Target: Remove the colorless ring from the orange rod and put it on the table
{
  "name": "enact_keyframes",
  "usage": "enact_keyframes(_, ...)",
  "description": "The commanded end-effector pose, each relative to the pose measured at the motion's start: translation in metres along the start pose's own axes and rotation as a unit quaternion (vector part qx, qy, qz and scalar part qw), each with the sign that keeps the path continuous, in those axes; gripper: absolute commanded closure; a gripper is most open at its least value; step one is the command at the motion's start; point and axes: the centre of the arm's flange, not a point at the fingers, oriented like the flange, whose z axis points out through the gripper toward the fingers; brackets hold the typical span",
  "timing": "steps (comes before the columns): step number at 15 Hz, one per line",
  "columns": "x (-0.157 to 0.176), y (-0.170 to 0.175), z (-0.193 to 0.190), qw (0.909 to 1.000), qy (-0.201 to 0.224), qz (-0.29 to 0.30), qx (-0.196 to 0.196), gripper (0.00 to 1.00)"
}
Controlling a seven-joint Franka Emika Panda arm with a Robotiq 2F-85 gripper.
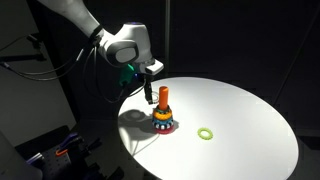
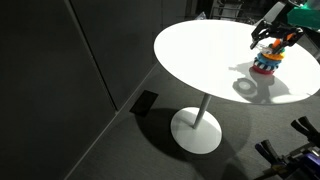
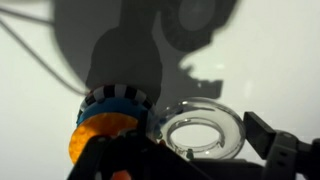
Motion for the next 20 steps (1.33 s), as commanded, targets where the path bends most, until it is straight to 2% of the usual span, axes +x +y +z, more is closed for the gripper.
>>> enact_keyframes(1, 0.005, 0.002, 0.014, 0.9997, -0.021, -0.012, -0.010, 0.32)
enact_keyframes(7, -0.004, 0.005, 0.043, 0.9984, -0.043, -0.019, -0.031, 0.32)
enact_keyframes(8, -0.006, 0.005, 0.046, 0.9982, -0.045, -0.020, -0.035, 0.23)
enact_keyframes(9, -0.007, 0.005, 0.049, 0.9979, -0.047, -0.021, -0.038, 0.02)
enact_keyframes(14, -0.010, 0.010, 0.057, 0.9969, -0.057, -0.024, -0.049, 0.00)
enact_keyframes(20, -0.007, 0.016, 0.046, 0.9929, -0.084, -0.033, -0.078, 0.00)
